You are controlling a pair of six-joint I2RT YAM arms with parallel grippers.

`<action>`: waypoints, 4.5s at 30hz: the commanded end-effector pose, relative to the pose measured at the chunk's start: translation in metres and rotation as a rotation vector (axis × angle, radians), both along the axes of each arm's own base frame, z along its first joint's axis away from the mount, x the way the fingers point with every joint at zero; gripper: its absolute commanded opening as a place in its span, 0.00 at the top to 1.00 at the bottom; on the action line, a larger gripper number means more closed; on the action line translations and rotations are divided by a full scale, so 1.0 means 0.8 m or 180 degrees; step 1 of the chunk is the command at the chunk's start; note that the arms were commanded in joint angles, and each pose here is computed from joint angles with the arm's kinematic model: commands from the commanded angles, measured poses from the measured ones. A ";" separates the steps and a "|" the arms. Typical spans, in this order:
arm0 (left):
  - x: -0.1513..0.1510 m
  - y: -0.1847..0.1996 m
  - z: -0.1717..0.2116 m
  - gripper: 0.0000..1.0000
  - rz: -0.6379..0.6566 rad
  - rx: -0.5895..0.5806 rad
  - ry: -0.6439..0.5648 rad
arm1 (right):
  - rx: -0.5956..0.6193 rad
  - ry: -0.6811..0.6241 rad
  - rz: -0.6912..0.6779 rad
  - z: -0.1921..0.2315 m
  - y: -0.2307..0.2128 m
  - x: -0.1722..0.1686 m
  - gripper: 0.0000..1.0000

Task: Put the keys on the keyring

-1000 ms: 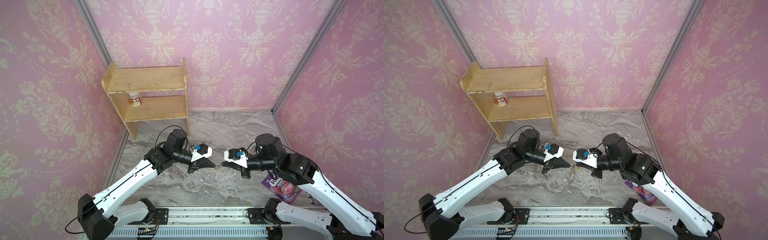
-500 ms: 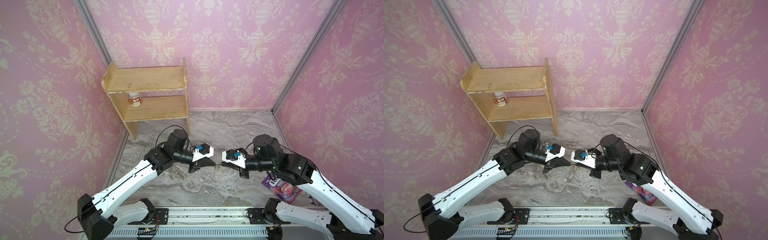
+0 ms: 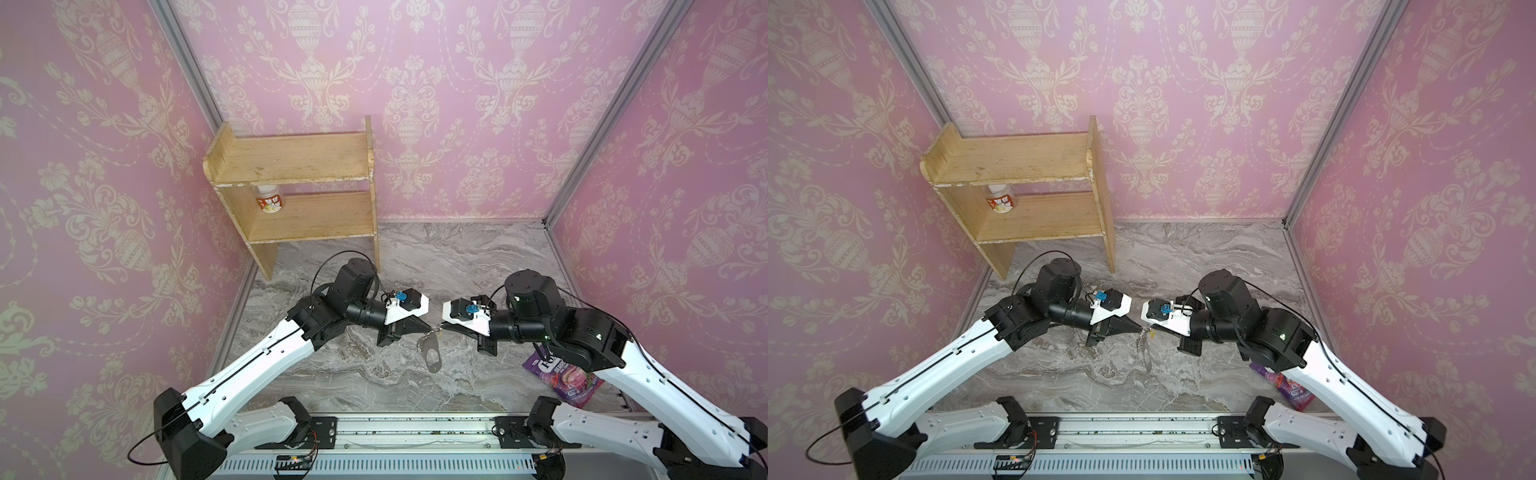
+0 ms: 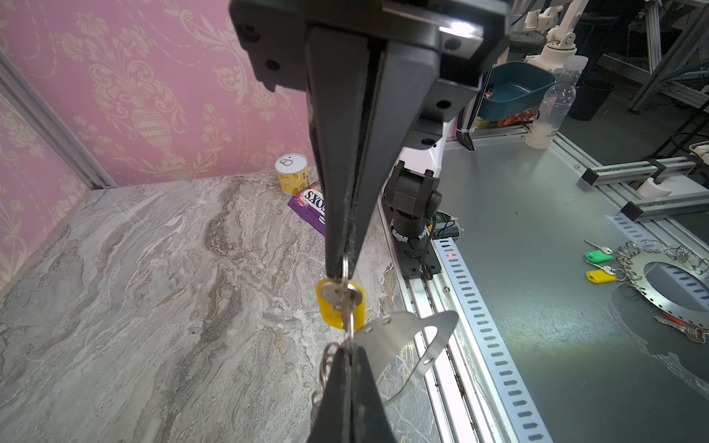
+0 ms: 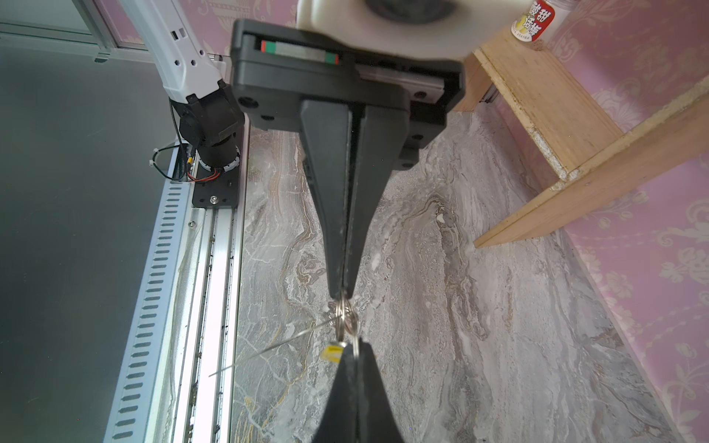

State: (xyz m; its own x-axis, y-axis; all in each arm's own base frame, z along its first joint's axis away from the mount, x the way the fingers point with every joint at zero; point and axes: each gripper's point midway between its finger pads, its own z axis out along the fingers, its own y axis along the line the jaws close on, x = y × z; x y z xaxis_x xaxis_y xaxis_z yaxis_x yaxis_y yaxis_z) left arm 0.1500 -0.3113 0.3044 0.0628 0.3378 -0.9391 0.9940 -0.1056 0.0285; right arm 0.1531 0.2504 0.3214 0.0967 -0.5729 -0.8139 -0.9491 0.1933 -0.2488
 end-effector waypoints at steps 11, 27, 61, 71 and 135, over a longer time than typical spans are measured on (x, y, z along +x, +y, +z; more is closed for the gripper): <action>-0.003 0.004 0.021 1.00 0.0014 -0.0055 -0.0217 | 0.0055 -0.0017 0.0108 0.009 0.004 -0.007 1.00; -0.003 0.003 0.027 1.00 0.0007 -0.0080 -0.0236 | -0.0015 0.0052 0.0109 -0.002 0.004 -0.008 1.00; -0.002 0.000 0.024 1.00 0.0025 -0.0048 -0.0227 | 0.0066 0.0058 0.0106 0.005 0.007 -0.008 1.00; -0.005 0.003 0.010 1.00 0.0020 0.0073 -0.0245 | 0.0121 -0.0070 -0.0001 0.017 0.001 -0.002 1.00; -0.005 0.002 0.016 1.00 0.0023 0.0070 -0.0366 | -0.0003 0.0065 0.0085 0.002 -0.001 -0.010 1.00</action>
State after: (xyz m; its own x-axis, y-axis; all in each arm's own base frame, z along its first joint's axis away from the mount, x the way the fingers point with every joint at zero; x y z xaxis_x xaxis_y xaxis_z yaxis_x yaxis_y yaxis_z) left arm 0.1492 -0.3116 0.2999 0.1126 0.3859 -0.9157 0.9921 -0.0947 0.0821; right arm 0.1524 0.2506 0.3173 0.0869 -0.5825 -0.8082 -0.9534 0.1867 -0.2371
